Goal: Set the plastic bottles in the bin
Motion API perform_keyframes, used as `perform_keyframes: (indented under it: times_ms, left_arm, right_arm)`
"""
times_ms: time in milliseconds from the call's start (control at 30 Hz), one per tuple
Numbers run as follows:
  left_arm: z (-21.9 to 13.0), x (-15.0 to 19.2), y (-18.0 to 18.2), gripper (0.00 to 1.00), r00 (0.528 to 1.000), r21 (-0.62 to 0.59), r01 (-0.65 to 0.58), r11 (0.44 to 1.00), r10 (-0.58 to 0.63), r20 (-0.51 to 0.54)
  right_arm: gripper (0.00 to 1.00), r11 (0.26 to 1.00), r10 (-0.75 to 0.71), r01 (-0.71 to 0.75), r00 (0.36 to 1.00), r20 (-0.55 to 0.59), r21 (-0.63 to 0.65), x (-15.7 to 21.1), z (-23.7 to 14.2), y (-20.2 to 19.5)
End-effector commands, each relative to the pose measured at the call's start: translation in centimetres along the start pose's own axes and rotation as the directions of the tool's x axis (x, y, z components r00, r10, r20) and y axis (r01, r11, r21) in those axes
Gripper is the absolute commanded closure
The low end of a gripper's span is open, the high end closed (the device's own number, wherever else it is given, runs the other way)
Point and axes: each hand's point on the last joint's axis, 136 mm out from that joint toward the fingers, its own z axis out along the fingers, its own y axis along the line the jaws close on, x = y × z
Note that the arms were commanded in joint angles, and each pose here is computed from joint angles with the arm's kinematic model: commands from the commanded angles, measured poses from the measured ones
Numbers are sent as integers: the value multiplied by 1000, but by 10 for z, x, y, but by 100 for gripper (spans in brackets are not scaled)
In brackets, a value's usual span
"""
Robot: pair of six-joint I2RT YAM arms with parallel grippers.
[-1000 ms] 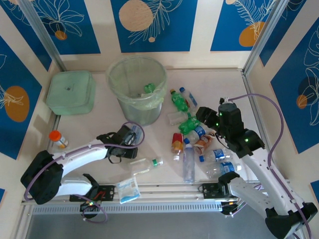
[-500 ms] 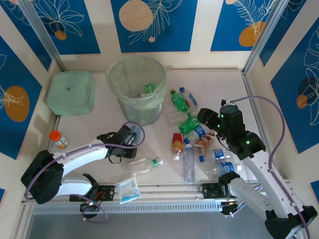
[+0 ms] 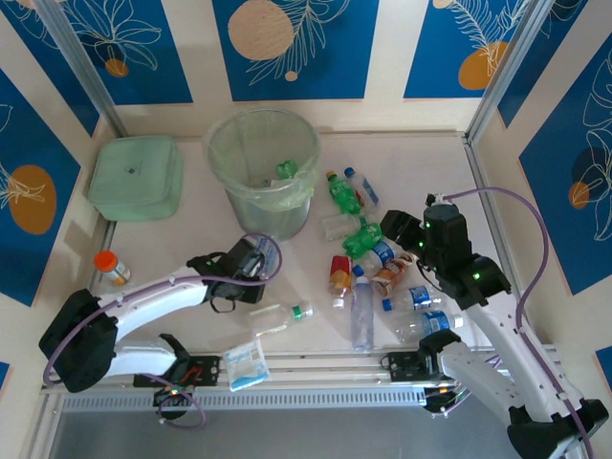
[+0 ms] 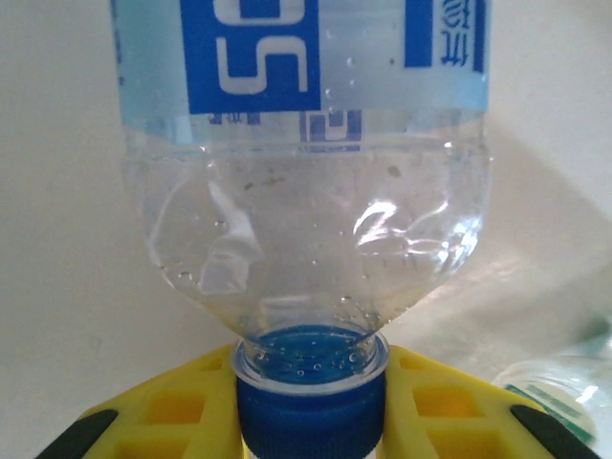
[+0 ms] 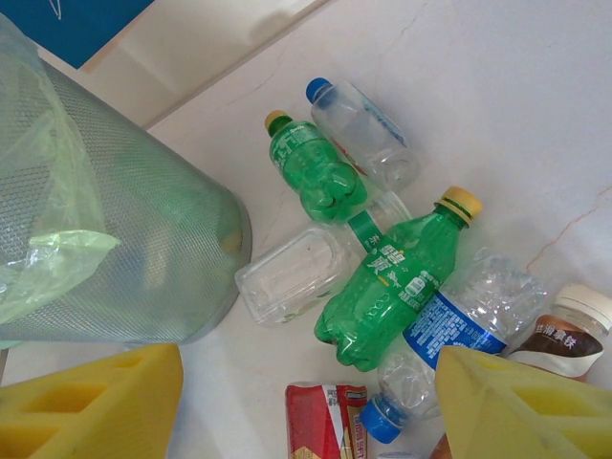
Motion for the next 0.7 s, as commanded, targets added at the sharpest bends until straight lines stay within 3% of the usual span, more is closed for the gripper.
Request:
perform_keyframes:
  times_ms: [0,400,667]
  left_arm:
    - [-17,-8,-13,82,998,38,-56,998,55,31]
    - [-66,-22,-63,100,963,145,-265,953,254,91]
    - [-134,-57,-103,100,922,247,-359,900,300,245]
  right_arm:
    - [29,1000,15,-15,1000,-2,-10,2,-2,-1]
    - [30,999,37,-37,999,3,11,4,-3,-11]
    - [30,995,88,-87,996,-34,42,13,8,-23]
